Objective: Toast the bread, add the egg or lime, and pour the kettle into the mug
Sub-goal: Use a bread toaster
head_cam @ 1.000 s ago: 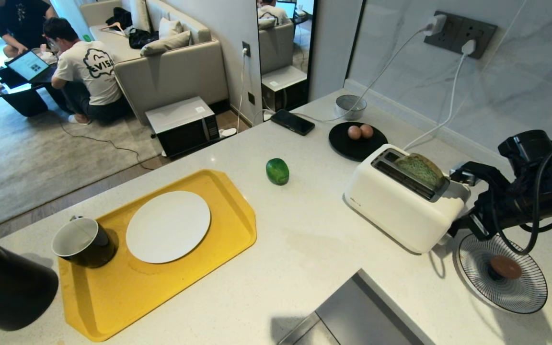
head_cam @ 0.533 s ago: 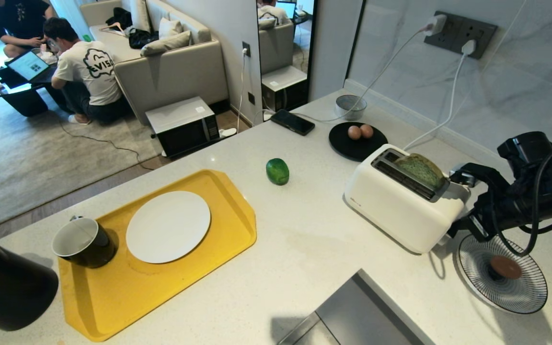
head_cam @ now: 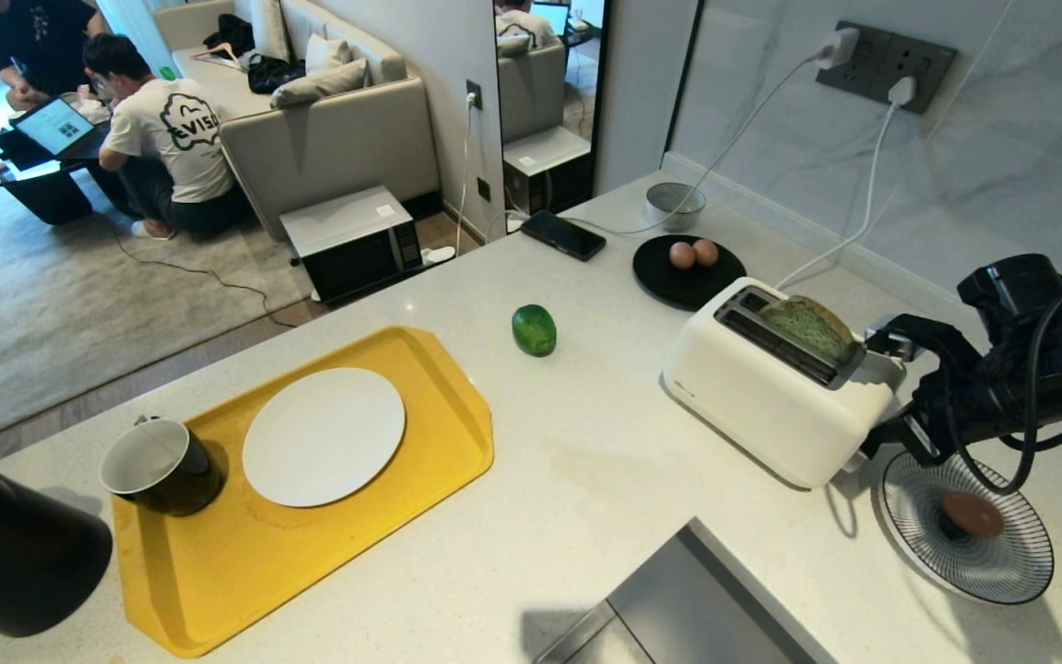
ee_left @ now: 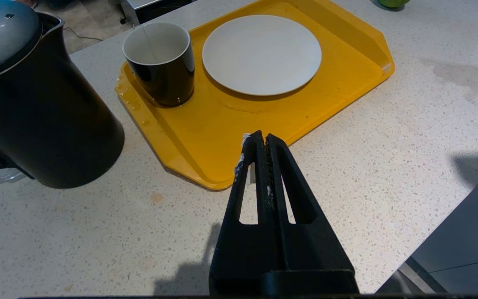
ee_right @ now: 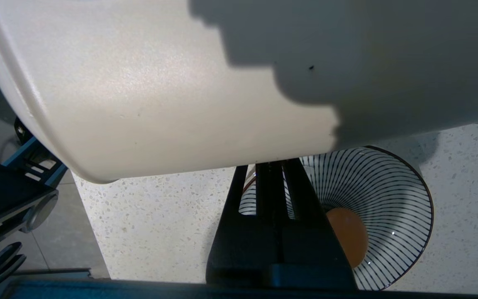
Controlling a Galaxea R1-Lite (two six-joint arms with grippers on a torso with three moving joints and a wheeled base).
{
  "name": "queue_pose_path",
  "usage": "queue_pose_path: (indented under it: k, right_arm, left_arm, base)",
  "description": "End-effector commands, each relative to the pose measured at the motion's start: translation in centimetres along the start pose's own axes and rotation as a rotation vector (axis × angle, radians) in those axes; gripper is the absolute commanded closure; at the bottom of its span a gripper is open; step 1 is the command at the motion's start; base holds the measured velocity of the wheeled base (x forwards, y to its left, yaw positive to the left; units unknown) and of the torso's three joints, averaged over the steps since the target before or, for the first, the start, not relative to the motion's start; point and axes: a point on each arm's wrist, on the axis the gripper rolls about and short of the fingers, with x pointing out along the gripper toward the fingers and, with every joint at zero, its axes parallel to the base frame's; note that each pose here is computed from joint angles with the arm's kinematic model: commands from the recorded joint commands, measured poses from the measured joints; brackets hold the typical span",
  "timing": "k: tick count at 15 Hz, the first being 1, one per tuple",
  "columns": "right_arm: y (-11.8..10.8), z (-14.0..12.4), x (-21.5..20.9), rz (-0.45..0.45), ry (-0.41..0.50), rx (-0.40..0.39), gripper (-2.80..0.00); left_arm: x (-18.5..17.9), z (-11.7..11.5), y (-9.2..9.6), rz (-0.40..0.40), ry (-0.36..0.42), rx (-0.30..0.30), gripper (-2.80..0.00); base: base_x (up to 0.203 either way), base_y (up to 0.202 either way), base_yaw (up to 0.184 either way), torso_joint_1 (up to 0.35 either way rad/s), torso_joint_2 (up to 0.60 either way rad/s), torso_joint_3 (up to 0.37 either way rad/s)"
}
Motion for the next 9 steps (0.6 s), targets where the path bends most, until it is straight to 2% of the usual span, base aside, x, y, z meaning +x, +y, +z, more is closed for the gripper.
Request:
queue_pose_path:
  k: [1,9]
  right_arm:
    - [0.02,-0.02,-0.01,0.003,0.002,-0.003,0.0]
    - [-0.15,-0.27,0.07,0.001,0.009,0.003,0.0]
  left_arm:
    - [0.01,0.0,0.0,0.001,0.001,0.0,0.0]
    - [0.01,0.0,0.0,0.001,0.001,0.0,0.0]
  base:
    - [0.0,0.0,0.0,0.0,0.0,0.0]
    - [0.0,0.0,0.0,0.0,0.0,0.0]
